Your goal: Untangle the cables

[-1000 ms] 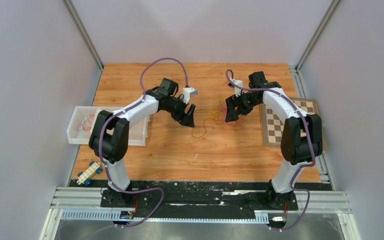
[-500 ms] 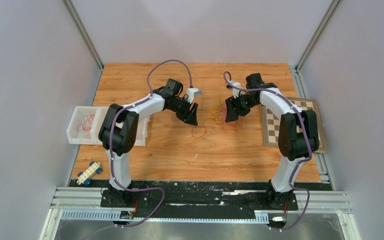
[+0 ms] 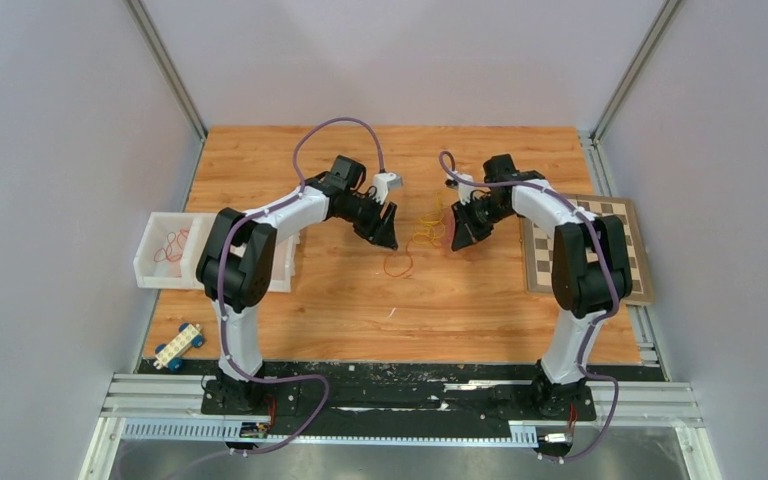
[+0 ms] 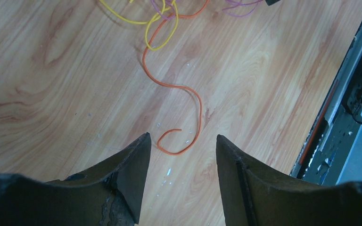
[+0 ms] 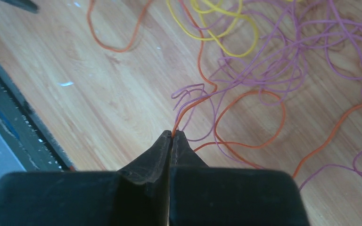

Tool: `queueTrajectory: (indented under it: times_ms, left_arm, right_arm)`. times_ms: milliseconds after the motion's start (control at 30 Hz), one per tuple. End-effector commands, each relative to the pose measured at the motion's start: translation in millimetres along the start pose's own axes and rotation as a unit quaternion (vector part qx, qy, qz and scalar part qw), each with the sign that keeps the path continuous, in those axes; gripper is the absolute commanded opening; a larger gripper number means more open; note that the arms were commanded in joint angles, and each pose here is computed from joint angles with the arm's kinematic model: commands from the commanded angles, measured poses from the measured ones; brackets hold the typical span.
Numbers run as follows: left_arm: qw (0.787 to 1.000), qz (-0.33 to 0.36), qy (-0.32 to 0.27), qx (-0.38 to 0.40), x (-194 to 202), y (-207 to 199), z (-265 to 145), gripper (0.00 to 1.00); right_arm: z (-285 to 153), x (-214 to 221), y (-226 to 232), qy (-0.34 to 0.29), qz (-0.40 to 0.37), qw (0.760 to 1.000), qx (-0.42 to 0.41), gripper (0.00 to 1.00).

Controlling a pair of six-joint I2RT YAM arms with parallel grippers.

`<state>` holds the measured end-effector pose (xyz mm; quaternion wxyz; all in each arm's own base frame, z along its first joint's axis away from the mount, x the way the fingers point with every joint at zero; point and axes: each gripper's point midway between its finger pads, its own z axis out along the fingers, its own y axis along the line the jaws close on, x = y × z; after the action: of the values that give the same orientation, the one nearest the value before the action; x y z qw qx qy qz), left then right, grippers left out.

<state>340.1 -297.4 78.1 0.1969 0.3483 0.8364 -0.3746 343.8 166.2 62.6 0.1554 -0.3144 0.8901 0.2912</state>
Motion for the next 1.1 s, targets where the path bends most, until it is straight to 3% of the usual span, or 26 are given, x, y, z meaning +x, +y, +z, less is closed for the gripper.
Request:
queueTrajectory:
  times_ms: [0, 200, 467, 667, 867, 1067]
  left_arm:
    - [0.997, 0.041, -0.056, 0.016, -36.1, -27.3, -24.9, 0.61]
    - [0.993, 0.061, -0.092, 0.029, -50.4, -48.7, -44.3, 0.62]
    - [0.981, 0.102, -0.143, 0.081, -73.1, -88.4, -70.9, 0.61]
    - [0.968, 0.126, -0.168, 0.134, -72.3, -120.3, -86.9, 0.56]
    - [0.963, 0.131, -0.194, 0.135, -64.1, -134.1, -92.1, 0.54]
    - [0.967, 0.098, -0.194, 0.133, -68.0, -132.0, -82.1, 0.71]
  right_arm:
    - [-37.2, -33.1, 47.5, -0.075, -0.045, 0.995, -0.057, 0.00]
    - [-71.1, -52.3, 97.9, -0.135, -0.069, 0.979, -0.136, 0.00]
    - [-96.0, -54.1, 137.7, -0.158, -0.076, 0.964, -0.200, 0.00]
    - [-99.2, -56.5, 148.5, -0.159, -0.061, 0.960, -0.224, 0.00]
    - [-99.1, -60.1, 158.4, -0.163, -0.047, 0.953, -0.253, 0.00]
    - [-94.4, -57.3, 163.1, -0.155, -0.049, 0.956, -0.245, 0.00]
